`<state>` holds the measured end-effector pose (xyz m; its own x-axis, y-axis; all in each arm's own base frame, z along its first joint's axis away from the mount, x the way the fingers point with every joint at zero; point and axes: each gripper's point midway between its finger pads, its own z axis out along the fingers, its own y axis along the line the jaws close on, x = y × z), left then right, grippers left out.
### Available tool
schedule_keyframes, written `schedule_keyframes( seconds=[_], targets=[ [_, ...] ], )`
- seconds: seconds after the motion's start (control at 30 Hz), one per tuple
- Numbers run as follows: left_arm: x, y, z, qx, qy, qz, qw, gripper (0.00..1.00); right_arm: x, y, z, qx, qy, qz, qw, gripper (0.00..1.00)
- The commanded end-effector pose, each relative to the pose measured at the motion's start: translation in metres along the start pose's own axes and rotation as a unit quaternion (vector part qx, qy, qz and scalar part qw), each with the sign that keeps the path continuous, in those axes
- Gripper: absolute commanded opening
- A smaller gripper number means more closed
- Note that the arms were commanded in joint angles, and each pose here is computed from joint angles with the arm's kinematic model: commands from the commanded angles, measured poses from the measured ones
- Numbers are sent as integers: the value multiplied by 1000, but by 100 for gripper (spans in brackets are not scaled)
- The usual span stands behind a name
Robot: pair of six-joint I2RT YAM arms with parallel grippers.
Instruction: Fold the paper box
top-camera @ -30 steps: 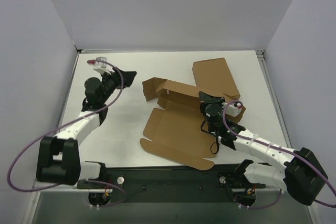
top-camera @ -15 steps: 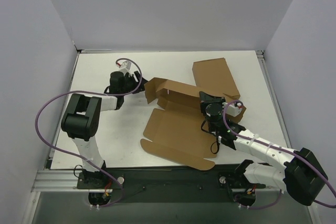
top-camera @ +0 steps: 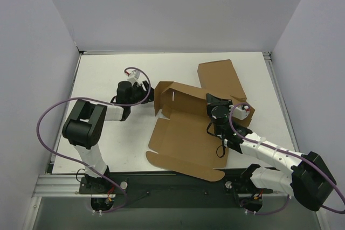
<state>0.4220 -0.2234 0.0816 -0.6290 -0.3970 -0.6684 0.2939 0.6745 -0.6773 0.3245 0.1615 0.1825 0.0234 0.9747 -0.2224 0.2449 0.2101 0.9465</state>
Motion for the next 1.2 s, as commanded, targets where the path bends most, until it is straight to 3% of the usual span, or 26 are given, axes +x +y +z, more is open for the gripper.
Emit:
schedule_keyframes(
  seconds=[0.0,0.43,0.77,1.17],
  targets=[
    [-16,-55,-9,85,-20,16,996,65,5,-31,0,40,8,-58,997,0],
    [9,-79,-22,106,-8,27,994,63,4,-30,-1,35,4,-61,998,0],
    [30,-96,-34,115,-15,114,987,63,-8,-15,-7,16,-21,-113,993,0],
    [39,-88,-37,98,-21,148,984,65,-5,-11,-11,9,-17,-118,993,0]
  ],
)
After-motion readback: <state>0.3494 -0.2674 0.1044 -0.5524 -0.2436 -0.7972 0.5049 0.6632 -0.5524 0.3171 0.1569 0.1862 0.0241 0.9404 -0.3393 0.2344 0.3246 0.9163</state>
